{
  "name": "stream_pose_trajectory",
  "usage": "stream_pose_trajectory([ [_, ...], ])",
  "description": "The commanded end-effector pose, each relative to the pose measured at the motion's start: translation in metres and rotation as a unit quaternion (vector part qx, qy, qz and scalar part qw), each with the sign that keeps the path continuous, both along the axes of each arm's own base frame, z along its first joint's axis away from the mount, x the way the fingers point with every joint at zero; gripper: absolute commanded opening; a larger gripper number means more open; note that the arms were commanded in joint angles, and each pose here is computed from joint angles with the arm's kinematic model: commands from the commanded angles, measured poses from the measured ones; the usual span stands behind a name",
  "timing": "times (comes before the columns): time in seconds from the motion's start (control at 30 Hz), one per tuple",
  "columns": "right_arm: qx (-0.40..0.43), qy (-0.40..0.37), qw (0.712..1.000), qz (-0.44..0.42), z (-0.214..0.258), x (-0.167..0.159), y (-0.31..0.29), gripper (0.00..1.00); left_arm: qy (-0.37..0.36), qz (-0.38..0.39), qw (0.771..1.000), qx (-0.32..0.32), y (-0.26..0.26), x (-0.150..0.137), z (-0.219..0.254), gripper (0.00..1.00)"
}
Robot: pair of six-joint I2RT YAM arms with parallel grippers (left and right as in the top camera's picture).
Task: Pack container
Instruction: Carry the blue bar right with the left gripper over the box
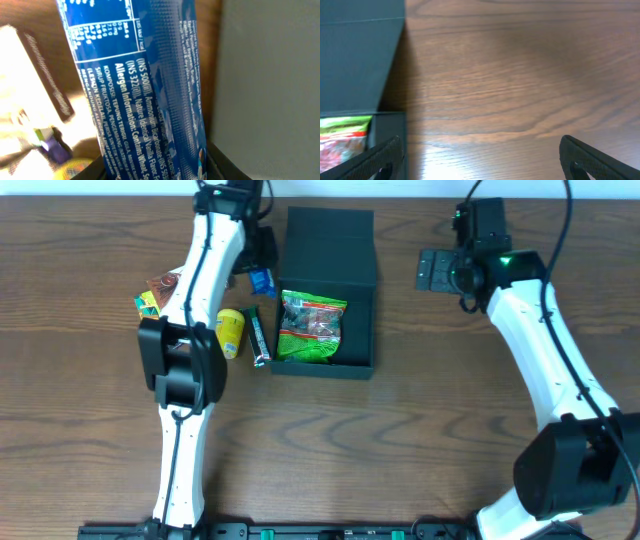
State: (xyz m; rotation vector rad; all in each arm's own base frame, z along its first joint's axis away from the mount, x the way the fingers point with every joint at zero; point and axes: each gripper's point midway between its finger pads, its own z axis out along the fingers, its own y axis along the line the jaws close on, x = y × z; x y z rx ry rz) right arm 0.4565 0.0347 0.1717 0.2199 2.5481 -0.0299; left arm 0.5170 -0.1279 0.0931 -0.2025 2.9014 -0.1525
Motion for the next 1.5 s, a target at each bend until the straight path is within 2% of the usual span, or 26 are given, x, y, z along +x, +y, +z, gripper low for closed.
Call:
stream_pose_trajectory([
  [0.0,0.004,0.0,1.0,-0.025,0.0,0.001,-0.016,0.99,-0.038,-0.056,0.998,0.005,-0.032,-0.008,0.041,0.05],
  [0.23,0.011,0.0,0.999,-0.044,0.0,0.002,-0.035,0.99,-0.032,-0.12,0.992,0.001,-0.092,-0.047,0.064,0.06],
  [0.4,0.011,0.0,0.998,-0.054,-0.001,0.002,-0.044,0.99,0.02,-0.172,0.985,-0.026,-0.139,-0.089,0.05,0.06],
  [0.6,0.011,0.0,0.998,-0.057,0.0,0.002,-0.047,0.99,0.043,-0.201,0.978,-0.02,-0.167,-0.113,0.028,0.06],
  [0.8,0.011,0.001,0.998,-0.057,-0.001,0.001,-0.047,0.99,0.073,-0.184,0.979,-0.051,-0.177,-0.122,0.006,0.06],
  [1.03,0.01,0.005,0.998,-0.057,-0.002,0.0,-0.048,0.99,0.099,-0.182,0.975,-0.082,-0.186,-0.133,0.006,0.06],
  [1.47,0.01,0.009,0.998,-0.057,-0.003,-0.002,-0.047,0.99,0.119,-0.174,0.975,-0.075,-0.185,-0.145,0.005,0.06],
])
